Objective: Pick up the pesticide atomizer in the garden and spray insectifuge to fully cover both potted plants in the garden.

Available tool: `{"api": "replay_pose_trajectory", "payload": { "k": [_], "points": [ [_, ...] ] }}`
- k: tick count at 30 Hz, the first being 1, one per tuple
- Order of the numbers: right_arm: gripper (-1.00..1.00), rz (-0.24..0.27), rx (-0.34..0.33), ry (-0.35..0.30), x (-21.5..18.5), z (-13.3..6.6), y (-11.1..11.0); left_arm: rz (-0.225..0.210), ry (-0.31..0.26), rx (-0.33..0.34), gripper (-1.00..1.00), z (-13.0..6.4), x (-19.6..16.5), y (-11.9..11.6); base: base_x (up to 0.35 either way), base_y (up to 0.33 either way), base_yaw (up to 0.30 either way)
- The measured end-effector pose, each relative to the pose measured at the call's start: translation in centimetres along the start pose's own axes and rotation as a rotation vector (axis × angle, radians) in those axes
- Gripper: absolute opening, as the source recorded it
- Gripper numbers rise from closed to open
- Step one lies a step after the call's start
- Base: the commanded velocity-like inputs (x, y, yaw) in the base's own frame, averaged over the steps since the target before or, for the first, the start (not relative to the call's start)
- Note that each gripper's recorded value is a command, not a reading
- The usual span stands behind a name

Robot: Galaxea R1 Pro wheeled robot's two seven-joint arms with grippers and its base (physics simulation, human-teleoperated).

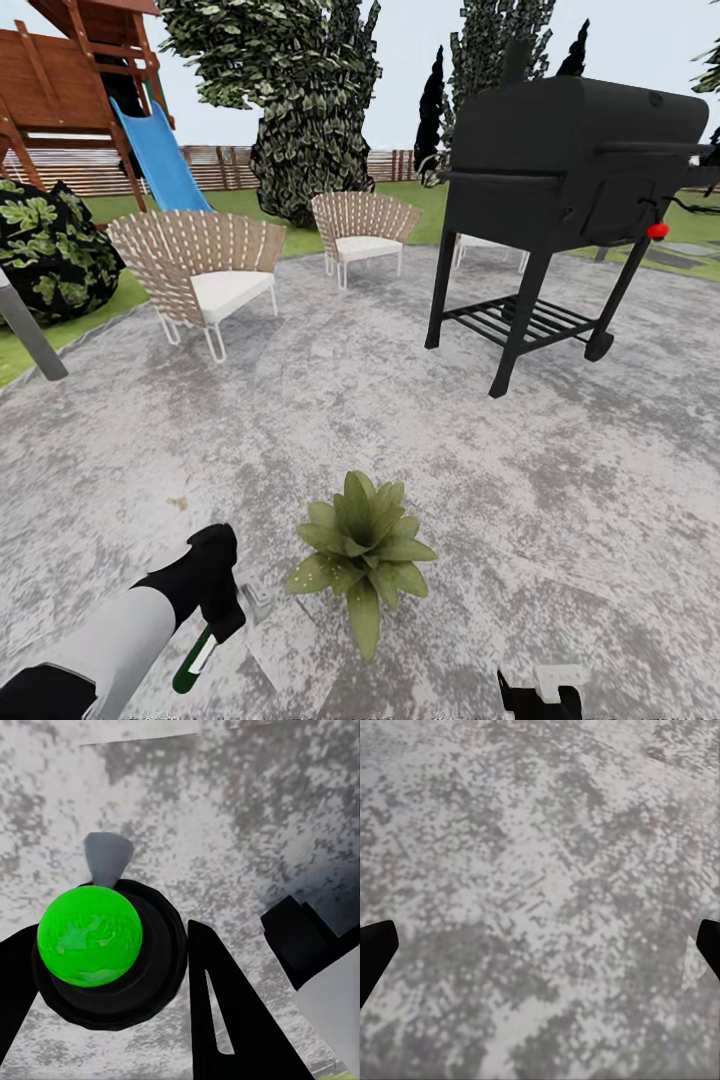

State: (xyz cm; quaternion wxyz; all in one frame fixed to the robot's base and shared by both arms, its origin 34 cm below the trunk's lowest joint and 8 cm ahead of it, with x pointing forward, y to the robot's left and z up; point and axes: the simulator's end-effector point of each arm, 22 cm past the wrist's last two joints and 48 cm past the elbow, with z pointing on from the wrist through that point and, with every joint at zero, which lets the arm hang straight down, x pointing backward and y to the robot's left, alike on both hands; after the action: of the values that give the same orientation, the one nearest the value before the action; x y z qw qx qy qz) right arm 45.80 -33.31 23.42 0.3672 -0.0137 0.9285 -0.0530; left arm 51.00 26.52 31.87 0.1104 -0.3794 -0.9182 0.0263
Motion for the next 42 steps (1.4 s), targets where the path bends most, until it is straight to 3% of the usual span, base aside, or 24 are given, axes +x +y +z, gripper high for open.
{"api": "replay_pose_trajectory", "payload": {
  "k": [5,9,12,14,19,22,24,33,42],
  "points": [
    [1.0,-0.001,0.0,0.003,0.2,0.0,0.0,-0.001,-0.003,-0.001,-1.0,0.0,-0.1,0.1,0.0,0.0,0.0],
    [1.0,-0.001,0.0,0.003,0.2,0.0,0.0,0.013,-0.07,-0.041,-1.0,-2.1,-2.7,0.8,0.0,0.0,0.0],
    [1.0,0.0,0.0,0.003,0.2,0.0,0.0,-0.013,-0.111,-0.071,-1.0,-4.2,-4.6,0.9,0.0,0.0,0.0],
    [1.0,0.0,0.001,0.004,0.2,0.0,-0.1,-0.015,-0.116,-0.079,-1.0,-4.5,-5.0,0.9,0.0,0.0,0.0],
    [1.0,0.0,0.0,0.004,0.2,0.0,0.0,-0.018,-0.084,-0.08,-1.0,-3.5,-3.6,1.1,0.0,0.0,0.0],
    [1.0,-0.001,0.0,0.004,0.2,0.0,0.0,0.003,-0.026,-0.128,-1.0,-3.0,-2.0,2.1,0.0,0.0,0.0],
    [1.0,-0.001,0.0,0.004,0.2,0.0,0.0,0.001,0.006,-0.121,-1.0,-2.2,-1.0,2.0,0.0,0.0,0.0],
    [1.0,-0.001,0.0,0.004,0.2,0.0,0.0,-0.002,0.008,-0.108,-1.0,-2.0,-1.1,1.5,0.076,0.177,-0.152],
    [1.0,-0.001,0.0,0.004,0.2,0.0,0.0,-0.031,-0.008,-0.097,-1.0,-2.3,-1.0,2.0,0.016,0.045,-0.006]
  ]
}}
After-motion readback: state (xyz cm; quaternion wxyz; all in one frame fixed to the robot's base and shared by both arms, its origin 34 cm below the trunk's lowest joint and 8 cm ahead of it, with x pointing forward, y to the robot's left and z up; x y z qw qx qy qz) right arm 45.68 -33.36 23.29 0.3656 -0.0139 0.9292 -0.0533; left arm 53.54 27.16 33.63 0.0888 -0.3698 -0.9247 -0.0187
